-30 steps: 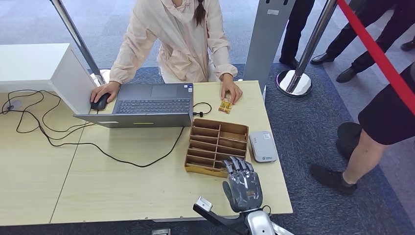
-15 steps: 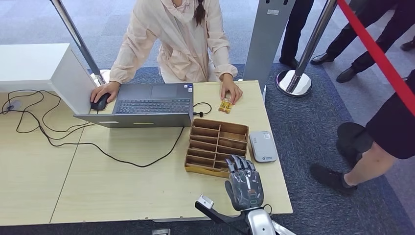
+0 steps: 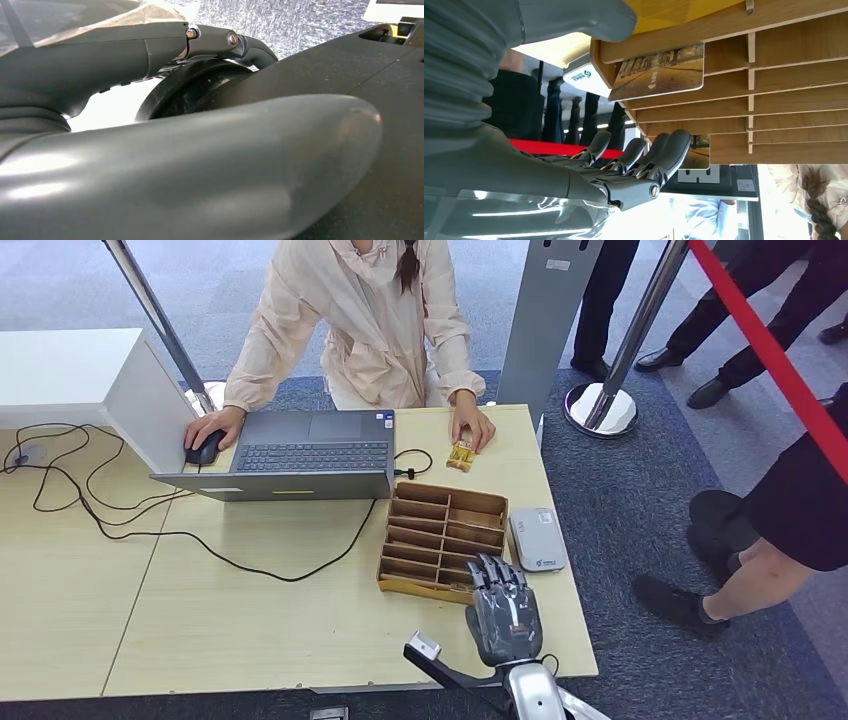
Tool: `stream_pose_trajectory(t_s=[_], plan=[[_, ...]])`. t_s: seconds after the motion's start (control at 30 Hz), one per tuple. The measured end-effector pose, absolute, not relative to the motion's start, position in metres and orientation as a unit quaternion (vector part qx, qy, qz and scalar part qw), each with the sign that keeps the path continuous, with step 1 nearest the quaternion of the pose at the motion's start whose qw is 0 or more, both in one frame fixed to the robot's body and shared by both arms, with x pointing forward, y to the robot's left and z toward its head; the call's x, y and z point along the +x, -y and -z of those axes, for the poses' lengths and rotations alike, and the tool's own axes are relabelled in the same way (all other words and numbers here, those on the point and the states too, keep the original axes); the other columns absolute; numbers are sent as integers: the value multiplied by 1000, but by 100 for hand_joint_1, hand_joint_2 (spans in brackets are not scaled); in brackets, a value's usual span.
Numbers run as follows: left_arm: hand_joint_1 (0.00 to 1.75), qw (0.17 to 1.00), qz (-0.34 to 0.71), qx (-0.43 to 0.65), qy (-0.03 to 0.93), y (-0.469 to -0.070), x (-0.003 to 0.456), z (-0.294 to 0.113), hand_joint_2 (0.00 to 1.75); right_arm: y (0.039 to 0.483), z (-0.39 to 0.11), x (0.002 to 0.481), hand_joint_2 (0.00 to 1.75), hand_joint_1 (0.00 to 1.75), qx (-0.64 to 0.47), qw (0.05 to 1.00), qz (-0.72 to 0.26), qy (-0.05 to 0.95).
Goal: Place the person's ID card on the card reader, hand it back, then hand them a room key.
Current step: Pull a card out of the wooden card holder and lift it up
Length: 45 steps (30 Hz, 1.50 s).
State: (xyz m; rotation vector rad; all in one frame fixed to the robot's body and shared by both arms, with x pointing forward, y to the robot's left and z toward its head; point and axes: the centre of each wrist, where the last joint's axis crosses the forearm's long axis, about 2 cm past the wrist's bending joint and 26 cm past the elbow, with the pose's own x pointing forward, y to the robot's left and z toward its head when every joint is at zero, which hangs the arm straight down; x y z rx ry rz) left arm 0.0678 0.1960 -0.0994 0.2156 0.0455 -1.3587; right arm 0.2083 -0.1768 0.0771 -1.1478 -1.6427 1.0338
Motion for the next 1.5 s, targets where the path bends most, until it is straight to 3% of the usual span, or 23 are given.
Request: stream_pose_trajectory(t_s=[0.2,0.8,1.1,1.5], plan=[[0,772,628,96,-20,-196,68,99,0,178,-77,211,175,55,-465,431,-414,653],[0,772,629,92,-16,-196,68,99,0,180,-76,215,175,84,-486,436,-403,641],[0,772,629,91,-14,-196,68,99,0,180,-76,218,175,80,-489,445,-398,636],[0,772,629,90,-14,-196,68,99,0,181,-76,220,175,89,-488,456,-402,626]])
